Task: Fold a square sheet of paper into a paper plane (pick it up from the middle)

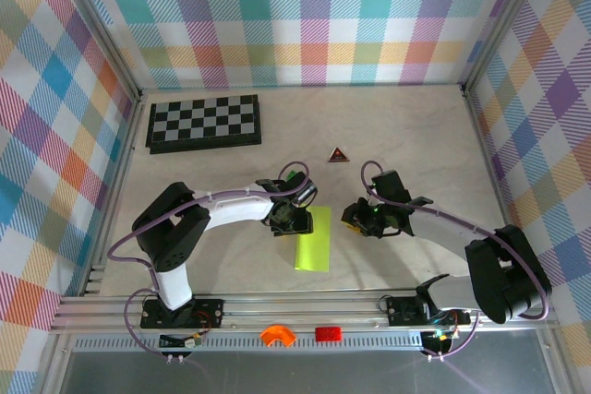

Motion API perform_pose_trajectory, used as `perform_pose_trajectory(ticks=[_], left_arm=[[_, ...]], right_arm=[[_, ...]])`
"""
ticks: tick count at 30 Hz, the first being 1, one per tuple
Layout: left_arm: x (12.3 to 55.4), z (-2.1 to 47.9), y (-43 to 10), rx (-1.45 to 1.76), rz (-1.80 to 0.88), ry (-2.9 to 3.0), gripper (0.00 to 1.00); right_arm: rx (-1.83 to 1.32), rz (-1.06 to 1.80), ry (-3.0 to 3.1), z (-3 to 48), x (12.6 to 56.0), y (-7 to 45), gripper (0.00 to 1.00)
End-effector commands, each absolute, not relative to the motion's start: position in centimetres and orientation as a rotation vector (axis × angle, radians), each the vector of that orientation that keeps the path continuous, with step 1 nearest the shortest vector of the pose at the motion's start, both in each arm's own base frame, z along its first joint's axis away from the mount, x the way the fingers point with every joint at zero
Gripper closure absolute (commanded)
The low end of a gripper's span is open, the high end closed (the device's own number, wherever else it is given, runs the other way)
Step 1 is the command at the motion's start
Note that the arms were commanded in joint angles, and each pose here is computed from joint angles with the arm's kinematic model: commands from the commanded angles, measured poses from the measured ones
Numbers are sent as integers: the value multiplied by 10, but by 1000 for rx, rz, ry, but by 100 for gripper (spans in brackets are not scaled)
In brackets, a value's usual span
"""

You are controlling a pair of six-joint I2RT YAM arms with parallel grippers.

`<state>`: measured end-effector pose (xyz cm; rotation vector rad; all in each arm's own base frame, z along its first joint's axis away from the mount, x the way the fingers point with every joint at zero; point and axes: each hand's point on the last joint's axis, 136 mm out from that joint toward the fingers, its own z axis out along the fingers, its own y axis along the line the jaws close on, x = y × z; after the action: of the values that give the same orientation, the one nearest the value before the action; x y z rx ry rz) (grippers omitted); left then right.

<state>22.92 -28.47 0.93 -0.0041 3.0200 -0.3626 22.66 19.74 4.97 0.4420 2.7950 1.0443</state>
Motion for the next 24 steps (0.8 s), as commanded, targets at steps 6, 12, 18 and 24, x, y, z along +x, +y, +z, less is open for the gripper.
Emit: perform_pose_trajectory(ticks=[6,12,18,24], left_arm=[[211,-54,-252,-28,-129,3117,45],[211,-55,-253,-18,-134,3118,45],[210,-56,-253,-9,-140,3117,45],[210,-56,-255,-2,-146,3117,45]], right_arm=[[322,1183,2732,65,228,211,74],[274,1281,2731,66,224,222,87],[249,1292,2770,59,220,231,95],[217,1243,2835,47,216,243,100]])
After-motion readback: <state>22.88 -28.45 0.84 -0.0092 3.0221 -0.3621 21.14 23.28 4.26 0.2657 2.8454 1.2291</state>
